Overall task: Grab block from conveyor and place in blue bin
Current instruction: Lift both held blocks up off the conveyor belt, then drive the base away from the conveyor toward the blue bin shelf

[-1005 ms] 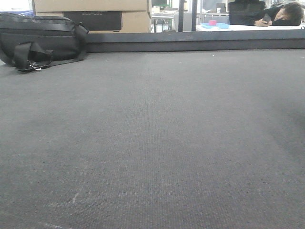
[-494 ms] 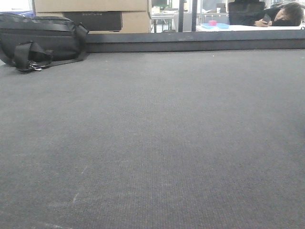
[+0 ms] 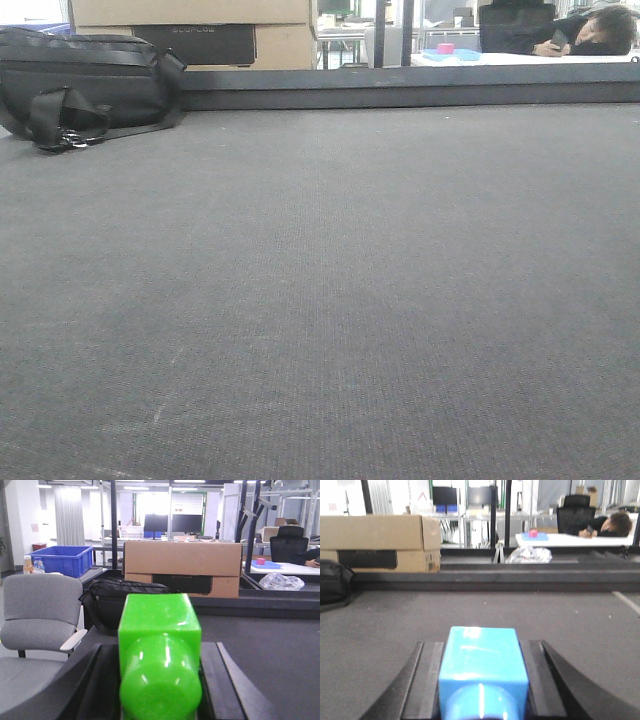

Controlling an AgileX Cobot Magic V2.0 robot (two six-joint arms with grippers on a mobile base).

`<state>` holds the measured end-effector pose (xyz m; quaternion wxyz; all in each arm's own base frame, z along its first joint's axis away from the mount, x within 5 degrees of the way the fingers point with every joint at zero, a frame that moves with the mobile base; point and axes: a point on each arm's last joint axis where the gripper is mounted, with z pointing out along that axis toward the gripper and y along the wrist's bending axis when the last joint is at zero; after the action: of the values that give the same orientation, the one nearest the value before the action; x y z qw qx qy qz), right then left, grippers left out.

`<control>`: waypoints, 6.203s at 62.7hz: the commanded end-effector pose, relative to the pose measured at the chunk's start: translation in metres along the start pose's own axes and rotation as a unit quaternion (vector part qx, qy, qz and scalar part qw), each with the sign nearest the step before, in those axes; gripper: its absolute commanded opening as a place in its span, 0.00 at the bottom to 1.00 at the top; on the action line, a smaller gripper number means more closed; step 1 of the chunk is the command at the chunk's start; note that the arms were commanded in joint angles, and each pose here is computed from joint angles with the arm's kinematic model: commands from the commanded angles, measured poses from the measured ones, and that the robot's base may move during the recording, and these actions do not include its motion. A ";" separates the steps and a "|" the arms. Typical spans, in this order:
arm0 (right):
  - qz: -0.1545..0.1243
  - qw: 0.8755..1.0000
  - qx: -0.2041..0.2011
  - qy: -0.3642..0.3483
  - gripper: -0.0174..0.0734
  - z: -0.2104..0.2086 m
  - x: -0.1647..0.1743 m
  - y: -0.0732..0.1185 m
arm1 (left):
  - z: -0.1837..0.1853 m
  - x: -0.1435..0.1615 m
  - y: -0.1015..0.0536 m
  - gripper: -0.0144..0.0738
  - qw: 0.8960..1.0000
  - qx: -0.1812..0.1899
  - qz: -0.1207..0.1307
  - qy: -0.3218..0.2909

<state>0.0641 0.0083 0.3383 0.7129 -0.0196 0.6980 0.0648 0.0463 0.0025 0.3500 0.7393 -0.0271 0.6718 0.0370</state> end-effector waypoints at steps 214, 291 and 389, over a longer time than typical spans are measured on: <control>-0.004 1.000 0.000 -0.008 0.01 -0.011 0.001 0.000 | -0.007 -0.002 -0.005 0.04 0.999 0.050 -0.018 -0.012; -0.004 1.000 0.000 -0.008 0.01 -0.011 0.001 0.000 | -0.007 -0.002 -0.004 0.04 0.999 0.049 -0.018 -0.017; -0.004 1.000 0.000 -0.008 0.01 -0.011 0.001 0.000 | -0.007 -0.003 -0.004 0.04 0.998 0.049 -0.018 -0.017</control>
<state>0.0536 0.0078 0.3369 0.7137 -0.0216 0.6971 0.0659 0.0400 -0.0026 0.3495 0.7435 -0.0005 0.6687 -0.0053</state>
